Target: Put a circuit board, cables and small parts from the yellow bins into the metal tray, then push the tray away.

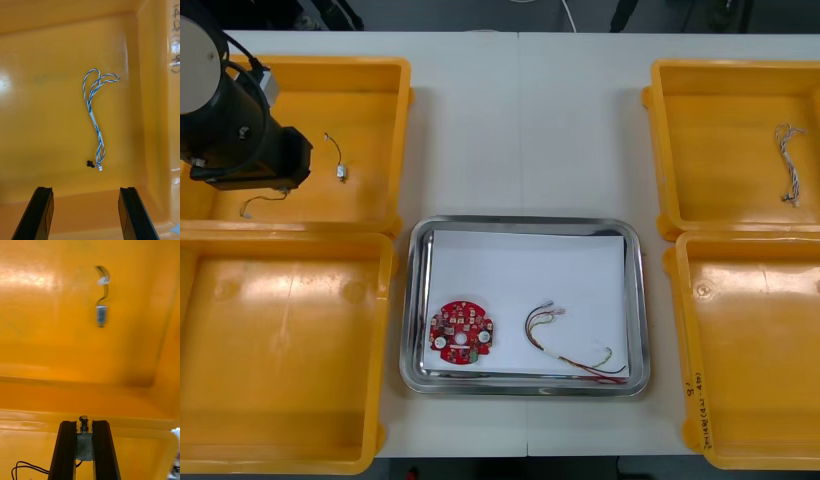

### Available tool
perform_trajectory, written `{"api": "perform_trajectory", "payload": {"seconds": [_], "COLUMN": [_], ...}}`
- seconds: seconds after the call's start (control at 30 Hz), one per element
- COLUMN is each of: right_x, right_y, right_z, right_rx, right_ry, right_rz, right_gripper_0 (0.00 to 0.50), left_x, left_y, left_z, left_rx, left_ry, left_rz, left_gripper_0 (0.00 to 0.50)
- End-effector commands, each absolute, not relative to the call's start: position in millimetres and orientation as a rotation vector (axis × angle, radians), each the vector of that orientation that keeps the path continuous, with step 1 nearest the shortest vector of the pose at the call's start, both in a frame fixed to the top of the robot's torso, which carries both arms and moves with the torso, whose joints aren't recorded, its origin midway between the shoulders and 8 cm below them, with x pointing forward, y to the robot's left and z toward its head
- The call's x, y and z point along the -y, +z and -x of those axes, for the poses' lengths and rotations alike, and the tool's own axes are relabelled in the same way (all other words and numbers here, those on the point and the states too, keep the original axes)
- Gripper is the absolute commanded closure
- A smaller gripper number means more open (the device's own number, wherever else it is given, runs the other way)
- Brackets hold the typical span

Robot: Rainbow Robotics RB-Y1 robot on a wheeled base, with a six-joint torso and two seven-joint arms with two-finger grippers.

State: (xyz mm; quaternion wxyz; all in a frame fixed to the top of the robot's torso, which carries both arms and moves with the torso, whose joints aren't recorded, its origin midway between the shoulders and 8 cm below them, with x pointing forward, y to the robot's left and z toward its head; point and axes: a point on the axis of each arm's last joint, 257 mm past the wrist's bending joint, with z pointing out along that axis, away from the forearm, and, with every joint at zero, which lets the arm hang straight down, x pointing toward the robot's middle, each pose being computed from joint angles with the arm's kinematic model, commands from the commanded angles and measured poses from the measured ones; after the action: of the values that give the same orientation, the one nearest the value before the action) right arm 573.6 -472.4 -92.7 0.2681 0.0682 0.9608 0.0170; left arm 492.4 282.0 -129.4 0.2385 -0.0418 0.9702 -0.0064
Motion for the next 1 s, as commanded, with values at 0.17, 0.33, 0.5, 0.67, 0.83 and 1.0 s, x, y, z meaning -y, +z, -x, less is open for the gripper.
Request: {"api": "perform_trajectory", "payload": {"seconds": [0.17,0.33,0.5,0.67,0.83,1.0], "right_x": [483.8,480.1,480.6,488.9,489.1,480.9], "right_y": [-44.4,-47.4,-48.3,-54.6,-64.2,-73.0], "right_z": [-593.2,-609.7,-619.1,-622.3,-626.6,-632.3], "right_rx": [-2.513,-2.485,-2.475,-2.476,-2.468,-2.464], "right_ry": [-0.055,-0.035,-0.076,-0.133,-0.159,-0.153], "right_rz": [-0.061,-0.078,-0.047,0.028,0.117,0.137], "right_gripper_0": [0.000,0.000,0.000,0.000,0.000,0.000], "left_x": [-185.4,-140.2,-105.1,-79.4,-62.4,-54.6], "left_y": [-85.4,-93.1,-105.2,-121.3,-147.4,-170.1], "left_z": [-495.1,-488.8,-481.0,-470.2,-454.1,-440.1], "left_rx": [-2.502,-2.496,-2.504,-2.523,-2.567,-2.612], "left_ry": [-0.181,-0.206,-0.207,-0.190,-0.147,-0.121], "left_rz": [0.053,0.054,0.037,0.027,0.015,0.021], "left_gripper_0": [0.500,0.500,0.500,0.500,0.500,0.500]}}
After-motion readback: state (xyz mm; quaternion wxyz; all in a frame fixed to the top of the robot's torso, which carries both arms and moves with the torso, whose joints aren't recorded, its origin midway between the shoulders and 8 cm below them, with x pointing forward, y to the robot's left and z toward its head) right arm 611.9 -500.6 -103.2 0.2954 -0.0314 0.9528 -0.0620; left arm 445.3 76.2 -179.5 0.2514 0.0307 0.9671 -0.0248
